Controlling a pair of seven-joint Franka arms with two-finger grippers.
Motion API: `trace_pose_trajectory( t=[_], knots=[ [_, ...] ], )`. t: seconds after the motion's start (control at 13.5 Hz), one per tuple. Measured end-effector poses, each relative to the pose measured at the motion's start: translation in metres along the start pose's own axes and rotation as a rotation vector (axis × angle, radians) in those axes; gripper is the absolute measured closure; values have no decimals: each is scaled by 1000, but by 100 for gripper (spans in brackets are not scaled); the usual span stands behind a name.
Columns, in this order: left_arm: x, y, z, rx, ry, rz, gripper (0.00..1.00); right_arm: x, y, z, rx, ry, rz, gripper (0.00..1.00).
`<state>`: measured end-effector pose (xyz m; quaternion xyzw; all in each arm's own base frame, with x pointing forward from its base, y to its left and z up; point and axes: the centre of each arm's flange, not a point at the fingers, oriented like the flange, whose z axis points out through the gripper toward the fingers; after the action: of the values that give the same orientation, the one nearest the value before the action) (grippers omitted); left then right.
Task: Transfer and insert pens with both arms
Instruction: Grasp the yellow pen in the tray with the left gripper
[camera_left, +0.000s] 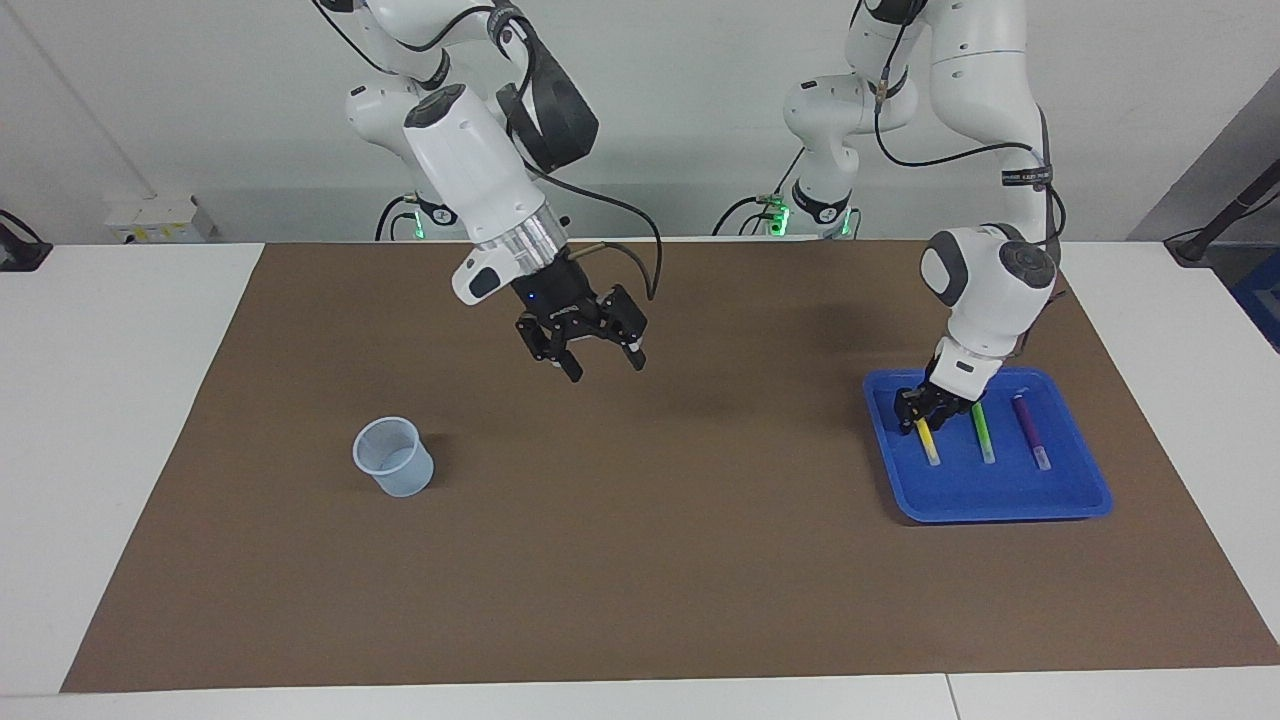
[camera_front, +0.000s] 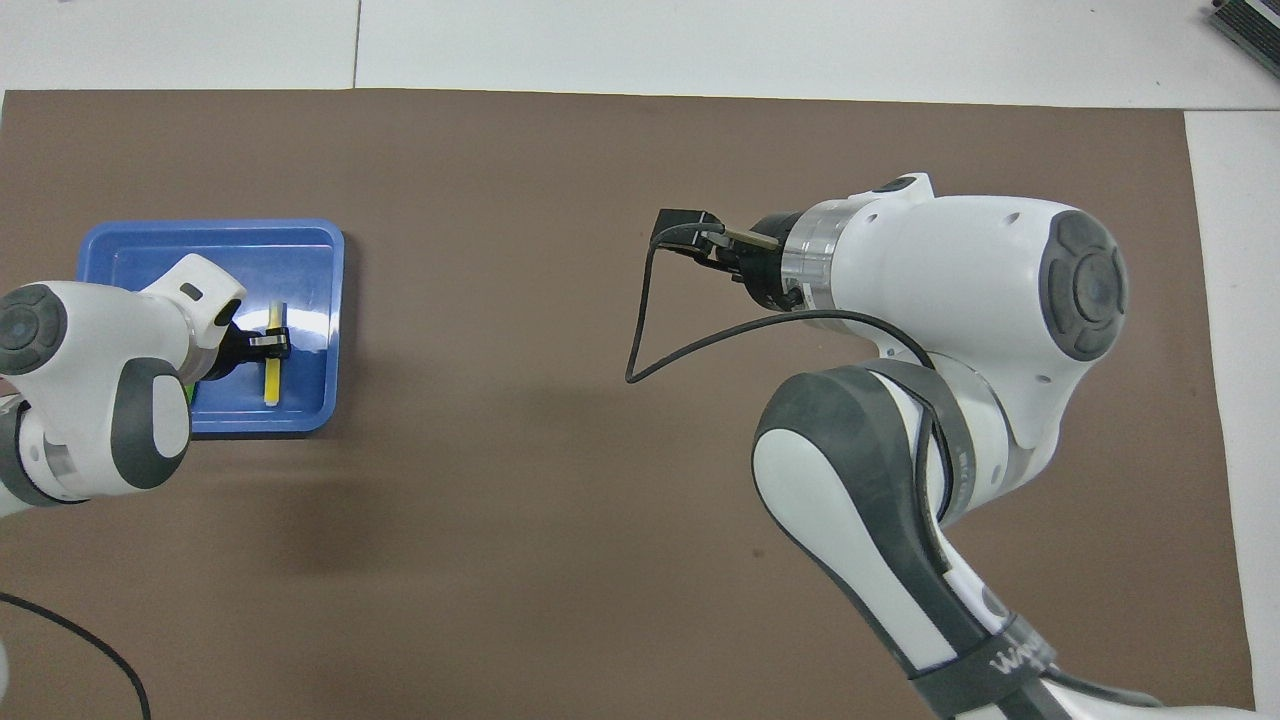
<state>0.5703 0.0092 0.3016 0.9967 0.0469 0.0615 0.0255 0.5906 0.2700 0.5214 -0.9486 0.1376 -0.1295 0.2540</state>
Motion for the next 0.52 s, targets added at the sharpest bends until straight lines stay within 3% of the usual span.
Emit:
trace_pose_trajectory(
  t=[0.22, 0.52],
  knots=[
    [8, 6, -13, -6, -84, 2, 83, -1, -2, -1, 2, -1, -2, 0],
    [34, 7, -81, -76, -197, -90, 83, -1, -2, -1, 2, -1, -3, 2]
  ],
)
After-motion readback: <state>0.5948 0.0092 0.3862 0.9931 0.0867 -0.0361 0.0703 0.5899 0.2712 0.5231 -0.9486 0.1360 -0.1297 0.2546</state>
